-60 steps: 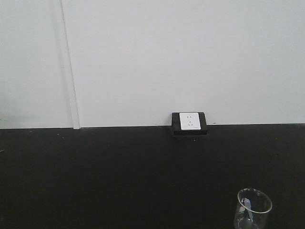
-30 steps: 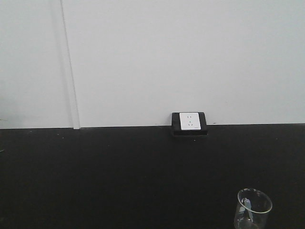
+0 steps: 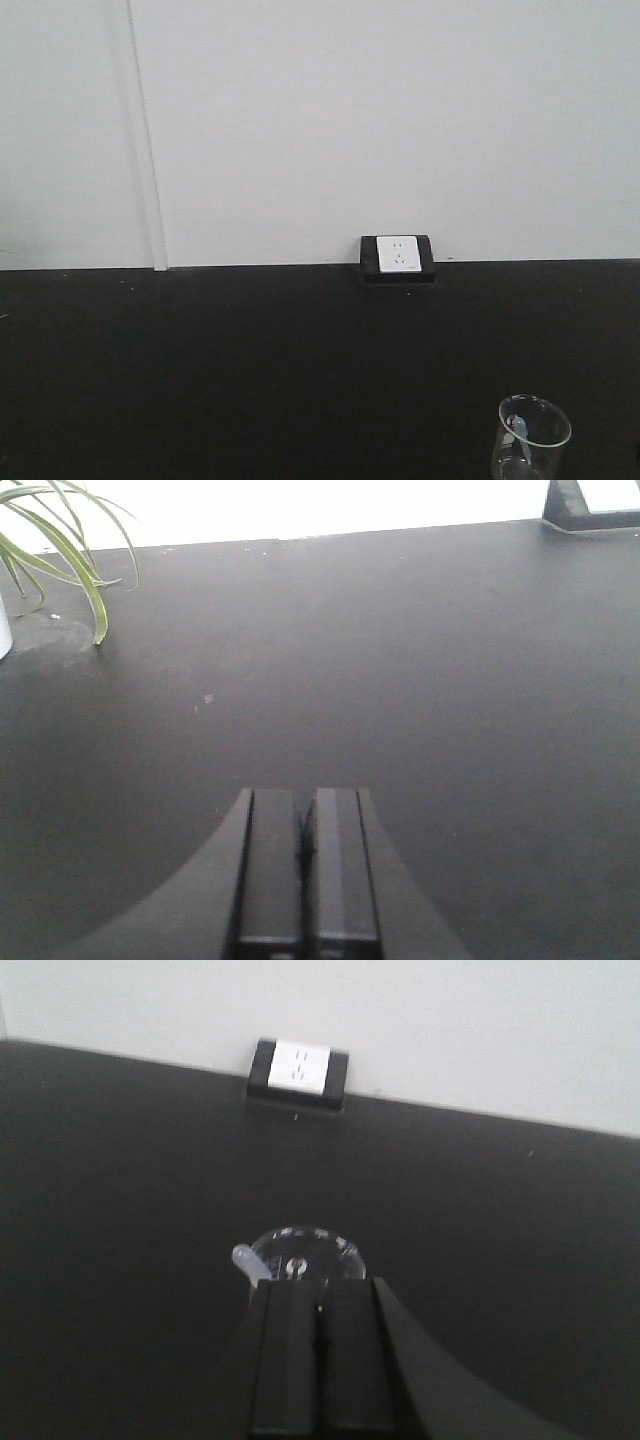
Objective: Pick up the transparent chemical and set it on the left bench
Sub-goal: 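Lift the pipette up out of the beaker with the right gripper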
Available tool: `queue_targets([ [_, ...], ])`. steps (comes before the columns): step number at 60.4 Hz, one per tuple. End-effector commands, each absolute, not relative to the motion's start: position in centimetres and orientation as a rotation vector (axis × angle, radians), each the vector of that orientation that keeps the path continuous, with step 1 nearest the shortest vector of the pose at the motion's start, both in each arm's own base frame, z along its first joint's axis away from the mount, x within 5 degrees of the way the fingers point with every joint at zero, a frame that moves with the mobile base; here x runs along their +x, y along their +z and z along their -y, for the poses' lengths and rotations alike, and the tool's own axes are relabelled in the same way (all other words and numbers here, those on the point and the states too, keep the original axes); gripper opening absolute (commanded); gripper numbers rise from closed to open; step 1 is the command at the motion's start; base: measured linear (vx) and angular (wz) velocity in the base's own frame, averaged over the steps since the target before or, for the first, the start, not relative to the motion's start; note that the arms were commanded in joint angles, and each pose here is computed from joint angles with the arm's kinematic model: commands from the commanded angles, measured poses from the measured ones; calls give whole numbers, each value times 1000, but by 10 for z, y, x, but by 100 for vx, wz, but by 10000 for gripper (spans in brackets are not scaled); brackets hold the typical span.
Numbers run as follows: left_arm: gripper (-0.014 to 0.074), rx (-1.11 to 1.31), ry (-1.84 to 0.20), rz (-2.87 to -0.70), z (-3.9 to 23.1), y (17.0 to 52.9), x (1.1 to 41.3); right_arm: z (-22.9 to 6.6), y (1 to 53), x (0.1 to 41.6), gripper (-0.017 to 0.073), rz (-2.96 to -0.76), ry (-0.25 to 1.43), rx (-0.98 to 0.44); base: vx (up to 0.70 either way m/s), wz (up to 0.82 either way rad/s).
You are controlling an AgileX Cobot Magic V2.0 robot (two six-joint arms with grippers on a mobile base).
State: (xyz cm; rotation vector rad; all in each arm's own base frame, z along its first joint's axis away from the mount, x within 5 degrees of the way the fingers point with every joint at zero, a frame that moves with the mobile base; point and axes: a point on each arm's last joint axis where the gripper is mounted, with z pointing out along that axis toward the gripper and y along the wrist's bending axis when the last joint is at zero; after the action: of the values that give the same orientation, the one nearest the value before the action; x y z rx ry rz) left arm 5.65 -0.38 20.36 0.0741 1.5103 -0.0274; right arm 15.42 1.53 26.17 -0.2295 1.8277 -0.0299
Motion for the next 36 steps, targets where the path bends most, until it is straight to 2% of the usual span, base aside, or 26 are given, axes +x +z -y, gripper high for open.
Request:
queue_targets([
  [1, -3, 64, -35, -1429, 4, 206, 55, -18, 270, 173, 160, -1746, -14, -234, 0, 0],
  [13, -3, 64, -35, -1429, 4, 206, 55, -24, 251, 203, 370, -1739, 24, -250, 0, 0],
  [20, -3, 64, -35, -1429, 4, 206, 55, -28, 243, 219, 446, -1677, 55, -251, 0, 0],
  [28, -3, 64, -35, -1429, 4, 206, 55, -33, 235, 232, 465, -1608, 88, -283, 0, 0],
  [36, -3, 64, -35, -1429, 4, 206, 55, -36, 219, 241, 465, -1648, 102, -311, 0, 0],
])
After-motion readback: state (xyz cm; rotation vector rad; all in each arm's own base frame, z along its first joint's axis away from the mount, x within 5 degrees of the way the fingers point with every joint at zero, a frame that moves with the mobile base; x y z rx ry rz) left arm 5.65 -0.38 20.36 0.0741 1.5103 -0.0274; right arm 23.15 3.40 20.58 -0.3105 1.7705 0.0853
